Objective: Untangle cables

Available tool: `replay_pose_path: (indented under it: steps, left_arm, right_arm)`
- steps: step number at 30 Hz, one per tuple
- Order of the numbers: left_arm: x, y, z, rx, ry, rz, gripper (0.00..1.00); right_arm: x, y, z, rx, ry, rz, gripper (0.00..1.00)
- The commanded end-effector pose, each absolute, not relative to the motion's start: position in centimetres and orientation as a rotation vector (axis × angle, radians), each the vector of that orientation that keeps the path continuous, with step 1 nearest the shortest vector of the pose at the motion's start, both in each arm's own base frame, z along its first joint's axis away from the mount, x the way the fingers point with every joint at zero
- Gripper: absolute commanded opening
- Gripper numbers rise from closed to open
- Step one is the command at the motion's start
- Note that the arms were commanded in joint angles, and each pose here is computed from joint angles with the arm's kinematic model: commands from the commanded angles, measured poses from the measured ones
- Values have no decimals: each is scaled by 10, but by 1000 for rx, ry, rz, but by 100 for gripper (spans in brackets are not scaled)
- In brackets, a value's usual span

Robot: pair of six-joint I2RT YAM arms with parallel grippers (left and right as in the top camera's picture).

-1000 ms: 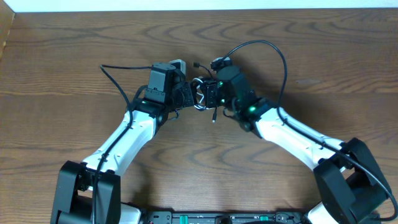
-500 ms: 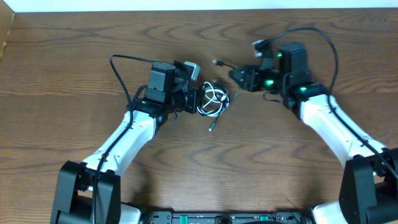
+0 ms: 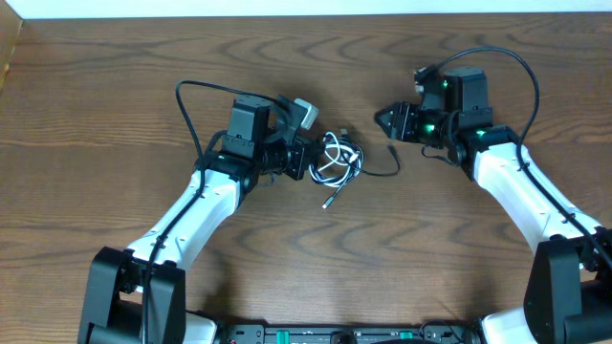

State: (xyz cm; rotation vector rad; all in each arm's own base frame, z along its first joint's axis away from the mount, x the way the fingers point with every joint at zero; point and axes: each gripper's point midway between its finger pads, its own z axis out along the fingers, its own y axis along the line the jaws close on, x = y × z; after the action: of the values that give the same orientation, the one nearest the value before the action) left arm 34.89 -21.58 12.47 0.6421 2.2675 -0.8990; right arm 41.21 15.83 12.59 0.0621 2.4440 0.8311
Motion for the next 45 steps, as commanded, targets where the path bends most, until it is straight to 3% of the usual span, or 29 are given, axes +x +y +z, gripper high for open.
replay_pose_path:
  steps: [1,8,11,13,15,18,22,26,38,45]
  left_arm:
    - [342,-224,129,710,2227,-961,8]
    - [345,-222,129,726,2213,-926,7]
    - [346,-222,128,723,2217,-917,8]
    - [345,-221,127,747,2208,-908,8]
    - [343,-221,125,787,2201,-891,8]
    - [339,-219,121,849,2192,-868,8]
    - [337,-219,120,880,2181,-859,8]
    - [337,-219,120,883,2180,-858,8]
    - [331,-225,125,900,2156,-920,8]
    - [332,-225,125,901,2154,-919,8]
  right_arm:
    - [422,132,121,140,2450,621,56]
    - [386,137,95,145,2635,669,53]
    - [366,143,89,-156,2673,668,58]
    - [353,148,88,-373,2666,688,53]
    - [347,147,87,-407,2678,692,53]
    - [340,162,96,-545,2610,807,40]
    - [322,183,107,-896,2424,924,42]
    - [308,189,103,-1044,2389,913,42]
    - [283,206,97,-1234,2359,910,28]
    - [272,209,93,-1270,2396,905,29]
